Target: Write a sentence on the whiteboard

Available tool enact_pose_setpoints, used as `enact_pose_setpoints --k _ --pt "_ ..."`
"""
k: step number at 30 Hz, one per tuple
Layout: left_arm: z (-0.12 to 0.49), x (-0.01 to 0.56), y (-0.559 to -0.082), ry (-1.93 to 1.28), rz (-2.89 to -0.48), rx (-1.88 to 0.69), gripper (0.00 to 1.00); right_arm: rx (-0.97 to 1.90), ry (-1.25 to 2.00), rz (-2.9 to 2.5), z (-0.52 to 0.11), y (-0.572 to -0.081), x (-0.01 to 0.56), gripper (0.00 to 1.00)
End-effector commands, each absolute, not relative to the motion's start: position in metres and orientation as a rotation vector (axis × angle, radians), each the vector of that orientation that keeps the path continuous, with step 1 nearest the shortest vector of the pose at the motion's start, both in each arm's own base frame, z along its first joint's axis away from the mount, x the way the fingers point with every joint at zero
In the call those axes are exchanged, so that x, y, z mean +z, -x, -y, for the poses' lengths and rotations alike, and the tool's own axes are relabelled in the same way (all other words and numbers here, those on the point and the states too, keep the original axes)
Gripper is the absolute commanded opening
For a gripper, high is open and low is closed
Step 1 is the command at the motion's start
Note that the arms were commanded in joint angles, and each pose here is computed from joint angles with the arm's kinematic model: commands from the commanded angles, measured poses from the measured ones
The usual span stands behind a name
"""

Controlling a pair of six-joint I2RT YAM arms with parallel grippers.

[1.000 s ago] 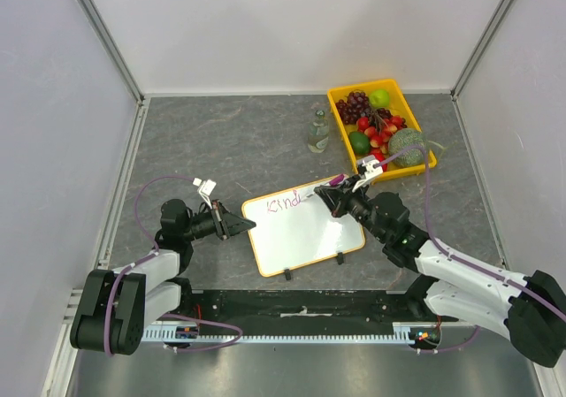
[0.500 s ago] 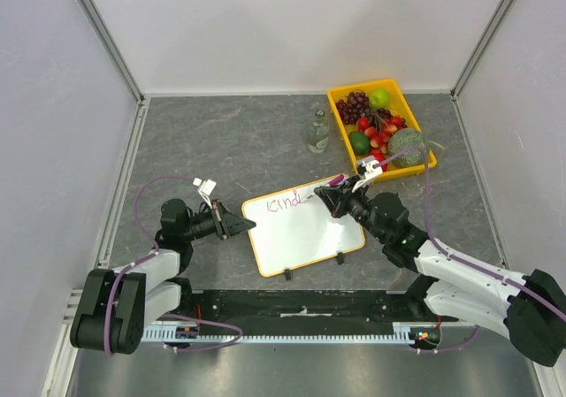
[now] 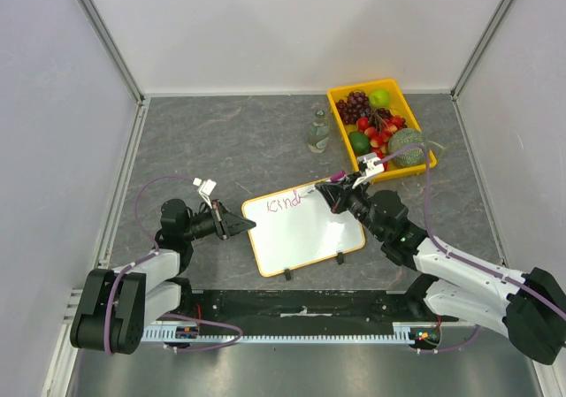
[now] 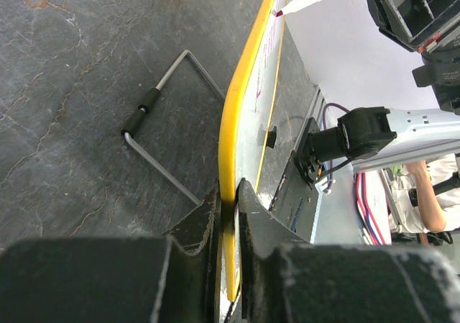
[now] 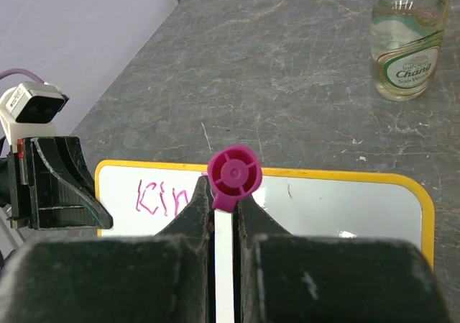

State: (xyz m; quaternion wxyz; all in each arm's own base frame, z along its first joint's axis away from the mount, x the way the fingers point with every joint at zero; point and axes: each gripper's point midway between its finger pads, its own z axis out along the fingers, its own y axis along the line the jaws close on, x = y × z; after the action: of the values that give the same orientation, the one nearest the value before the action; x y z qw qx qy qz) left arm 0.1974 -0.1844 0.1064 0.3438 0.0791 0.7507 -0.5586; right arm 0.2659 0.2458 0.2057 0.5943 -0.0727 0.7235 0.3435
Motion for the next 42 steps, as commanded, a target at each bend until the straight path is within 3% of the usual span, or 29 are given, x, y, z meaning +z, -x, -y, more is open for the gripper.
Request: enact_pose_setpoints --k 1,23,35,42 --pt "0.184 0.111 -0.202 -0.243 -1.921 -1.430 0.02 0.739 0.115 -1.649 -0.235 -0.277 0.220 0.00" --pt "0.185 0.110 -0.202 -0.244 -1.924 -1.433 0.02 0.774 0.189 -1.700 -0.234 -0.257 0.198 0.00" --pt "0.185 0.110 -0.203 -0.240 -1.924 -1.432 0.02 0.839 0.163 -1.584 -0.233 -0.253 0.247 0.00" --pt "0.185 0.110 -0.202 -0.243 -1.924 -1.434 0.02 0.791 0.154 -1.612 -0.233 -0.263 0.238 0.00"
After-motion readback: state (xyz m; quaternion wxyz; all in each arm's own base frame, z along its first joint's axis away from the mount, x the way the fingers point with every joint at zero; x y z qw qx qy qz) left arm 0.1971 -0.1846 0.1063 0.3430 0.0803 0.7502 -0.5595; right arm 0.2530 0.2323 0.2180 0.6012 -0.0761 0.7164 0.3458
